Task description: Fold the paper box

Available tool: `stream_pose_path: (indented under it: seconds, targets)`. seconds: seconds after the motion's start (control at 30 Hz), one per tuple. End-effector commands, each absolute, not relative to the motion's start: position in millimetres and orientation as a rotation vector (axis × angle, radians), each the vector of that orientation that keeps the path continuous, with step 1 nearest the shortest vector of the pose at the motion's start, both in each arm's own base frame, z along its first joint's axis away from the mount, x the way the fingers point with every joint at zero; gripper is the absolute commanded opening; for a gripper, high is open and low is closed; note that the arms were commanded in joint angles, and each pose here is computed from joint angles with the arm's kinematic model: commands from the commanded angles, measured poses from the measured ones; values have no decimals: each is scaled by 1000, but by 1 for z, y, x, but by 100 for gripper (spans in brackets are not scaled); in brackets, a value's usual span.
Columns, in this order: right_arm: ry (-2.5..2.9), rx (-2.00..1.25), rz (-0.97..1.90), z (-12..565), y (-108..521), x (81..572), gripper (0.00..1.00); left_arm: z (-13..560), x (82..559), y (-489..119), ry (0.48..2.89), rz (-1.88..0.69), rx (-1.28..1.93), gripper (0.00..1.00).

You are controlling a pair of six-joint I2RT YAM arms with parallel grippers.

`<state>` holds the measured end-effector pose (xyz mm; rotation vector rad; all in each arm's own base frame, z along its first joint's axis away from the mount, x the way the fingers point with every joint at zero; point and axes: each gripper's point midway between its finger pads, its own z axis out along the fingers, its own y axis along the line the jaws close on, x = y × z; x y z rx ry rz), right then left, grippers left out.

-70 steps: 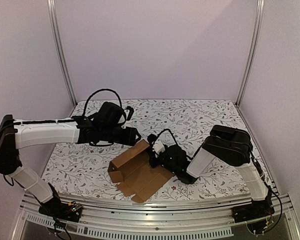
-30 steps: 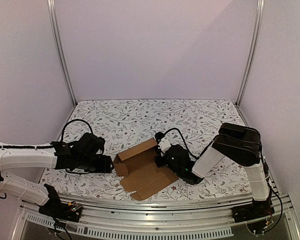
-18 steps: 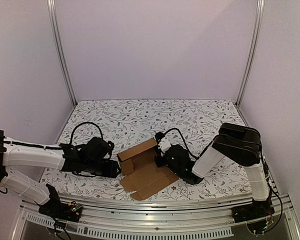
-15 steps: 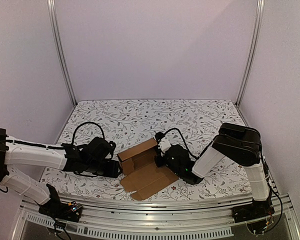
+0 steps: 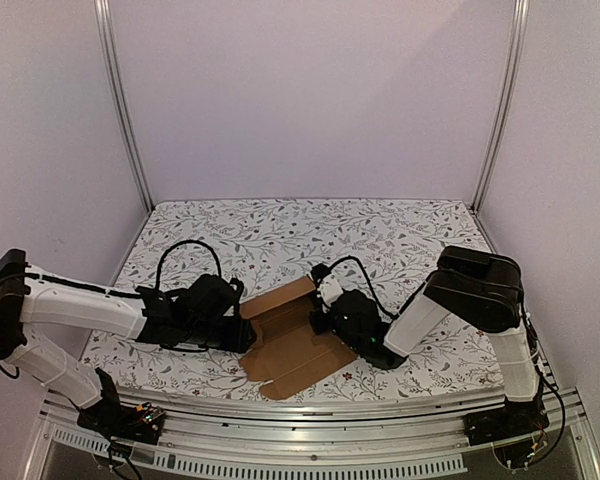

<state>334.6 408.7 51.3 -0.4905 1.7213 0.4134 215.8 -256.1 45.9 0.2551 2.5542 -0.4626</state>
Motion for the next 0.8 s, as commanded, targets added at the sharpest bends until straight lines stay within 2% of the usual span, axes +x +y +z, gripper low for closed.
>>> stream_pose_path:
  seconds: [0.0, 0.37, 0.77]
  targets:
    - [1765, -507, 358, 38, 399, 329, 0, 51, 225, -260, 2511, -424, 217, 49]
    - [1825, -454, 364, 36, 393, 312, 0, 55, 240, -256, 2460, -333, 166, 41]
    - [1979, -380, 476, 24, 397, 287, 0, 56, 256, -257, 2397, -267, 148, 22]
